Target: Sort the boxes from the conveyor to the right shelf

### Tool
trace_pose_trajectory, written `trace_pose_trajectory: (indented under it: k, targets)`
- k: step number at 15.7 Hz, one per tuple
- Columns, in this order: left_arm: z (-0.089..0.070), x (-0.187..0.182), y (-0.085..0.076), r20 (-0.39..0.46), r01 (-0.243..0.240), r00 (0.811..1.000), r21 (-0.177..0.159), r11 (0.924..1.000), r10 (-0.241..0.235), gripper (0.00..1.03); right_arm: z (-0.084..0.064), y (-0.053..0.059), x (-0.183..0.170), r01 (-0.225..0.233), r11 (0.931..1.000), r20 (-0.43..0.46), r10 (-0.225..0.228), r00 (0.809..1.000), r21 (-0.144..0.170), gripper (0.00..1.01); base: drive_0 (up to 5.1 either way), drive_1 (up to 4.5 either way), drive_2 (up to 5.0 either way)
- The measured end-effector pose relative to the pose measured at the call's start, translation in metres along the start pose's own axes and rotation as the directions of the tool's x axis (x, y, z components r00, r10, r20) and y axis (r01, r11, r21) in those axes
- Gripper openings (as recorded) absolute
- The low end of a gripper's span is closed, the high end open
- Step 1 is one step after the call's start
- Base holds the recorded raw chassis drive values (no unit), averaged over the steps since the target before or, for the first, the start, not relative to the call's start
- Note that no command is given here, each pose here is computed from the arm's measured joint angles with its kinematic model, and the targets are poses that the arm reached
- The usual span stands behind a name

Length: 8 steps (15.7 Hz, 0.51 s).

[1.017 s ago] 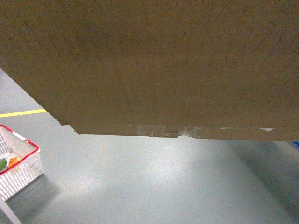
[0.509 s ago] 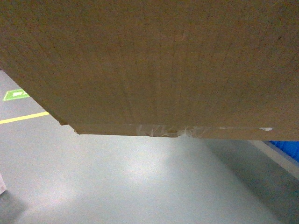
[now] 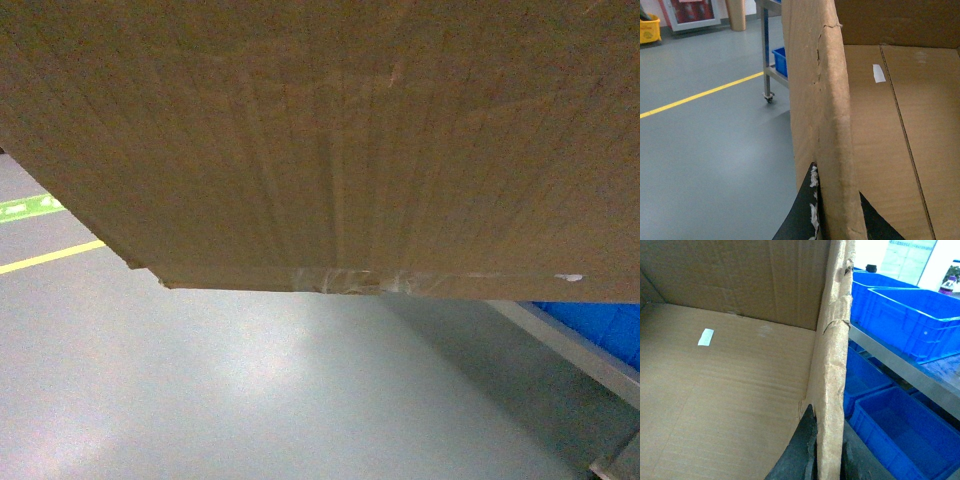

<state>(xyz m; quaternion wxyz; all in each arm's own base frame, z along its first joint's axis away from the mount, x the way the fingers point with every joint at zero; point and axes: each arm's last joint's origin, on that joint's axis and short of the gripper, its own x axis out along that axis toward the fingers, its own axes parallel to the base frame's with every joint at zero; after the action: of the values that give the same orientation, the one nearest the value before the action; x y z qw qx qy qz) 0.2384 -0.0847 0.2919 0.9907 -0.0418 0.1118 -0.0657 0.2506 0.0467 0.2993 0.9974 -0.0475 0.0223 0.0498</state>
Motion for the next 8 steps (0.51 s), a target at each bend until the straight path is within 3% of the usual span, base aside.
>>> trace_pose_trajectory:
  k: [8]
  targets:
    - [0.0, 0.0, 0.0, 0.0, 0.0, 1.0, 0.0, 1.0, 0.0, 0.04, -0.0001, 0.0, 0.0001, 0.0, 1.0, -0.001, 0.0, 1.0, 0.0, 0.04, -1.5, -1.55, -1.5]
